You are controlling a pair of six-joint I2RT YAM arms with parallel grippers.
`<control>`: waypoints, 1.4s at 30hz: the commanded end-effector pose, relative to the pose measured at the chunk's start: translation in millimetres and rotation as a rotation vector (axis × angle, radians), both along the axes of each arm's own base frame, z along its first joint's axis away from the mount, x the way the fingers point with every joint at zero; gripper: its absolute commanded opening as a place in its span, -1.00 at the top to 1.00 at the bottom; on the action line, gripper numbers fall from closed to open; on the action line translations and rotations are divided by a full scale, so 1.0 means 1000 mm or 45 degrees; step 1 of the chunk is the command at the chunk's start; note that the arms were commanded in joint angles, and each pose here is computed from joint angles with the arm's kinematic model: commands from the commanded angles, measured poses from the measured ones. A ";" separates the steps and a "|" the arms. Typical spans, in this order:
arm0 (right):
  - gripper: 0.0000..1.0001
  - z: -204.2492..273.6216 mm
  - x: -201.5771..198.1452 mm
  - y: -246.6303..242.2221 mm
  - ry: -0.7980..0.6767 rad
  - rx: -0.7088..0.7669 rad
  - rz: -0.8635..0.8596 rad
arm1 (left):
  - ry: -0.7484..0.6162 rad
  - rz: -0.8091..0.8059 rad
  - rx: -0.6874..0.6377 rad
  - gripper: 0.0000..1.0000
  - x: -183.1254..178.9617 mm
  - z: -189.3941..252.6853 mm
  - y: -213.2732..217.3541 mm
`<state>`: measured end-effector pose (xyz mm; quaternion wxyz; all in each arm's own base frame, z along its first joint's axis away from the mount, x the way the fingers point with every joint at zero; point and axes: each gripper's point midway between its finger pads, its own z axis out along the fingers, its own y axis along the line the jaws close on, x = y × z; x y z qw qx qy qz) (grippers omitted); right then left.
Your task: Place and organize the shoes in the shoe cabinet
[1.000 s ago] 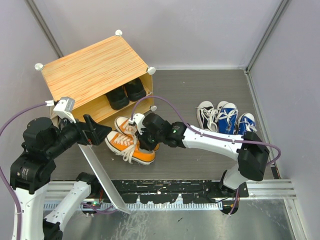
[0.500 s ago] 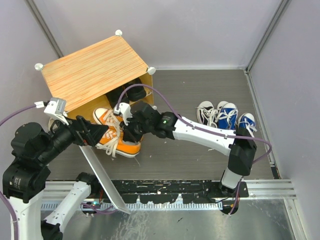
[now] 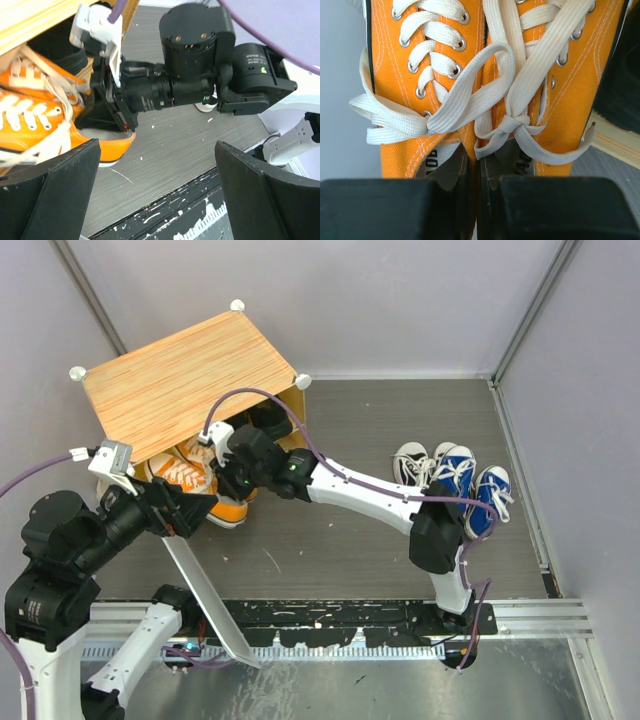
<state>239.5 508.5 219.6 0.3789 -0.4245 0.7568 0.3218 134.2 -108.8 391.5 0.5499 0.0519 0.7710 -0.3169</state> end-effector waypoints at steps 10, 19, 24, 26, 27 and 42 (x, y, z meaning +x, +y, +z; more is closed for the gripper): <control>0.98 0.156 0.046 0.050 -0.193 0.571 -0.166 | -0.002 0.057 0.007 -0.96 -0.001 -0.010 0.008; 0.98 0.150 0.066 0.068 -0.191 0.636 -0.228 | -0.013 0.084 0.015 -0.96 -0.003 -0.008 0.012; 0.89 0.142 0.074 0.071 -0.171 0.644 -0.261 | -0.008 0.079 0.020 -0.96 -0.003 -0.010 0.012; 0.64 0.140 0.075 0.071 -0.159 0.641 -0.271 | -0.007 0.081 0.022 -0.96 -0.002 -0.010 0.012; 0.51 0.139 0.074 0.070 -0.154 0.638 -0.273 | -0.007 0.083 0.022 -0.96 -0.002 -0.010 0.012; -0.54 0.166 0.038 0.048 -0.170 0.708 -0.107 | -0.004 0.122 0.055 -0.96 0.003 -0.012 0.017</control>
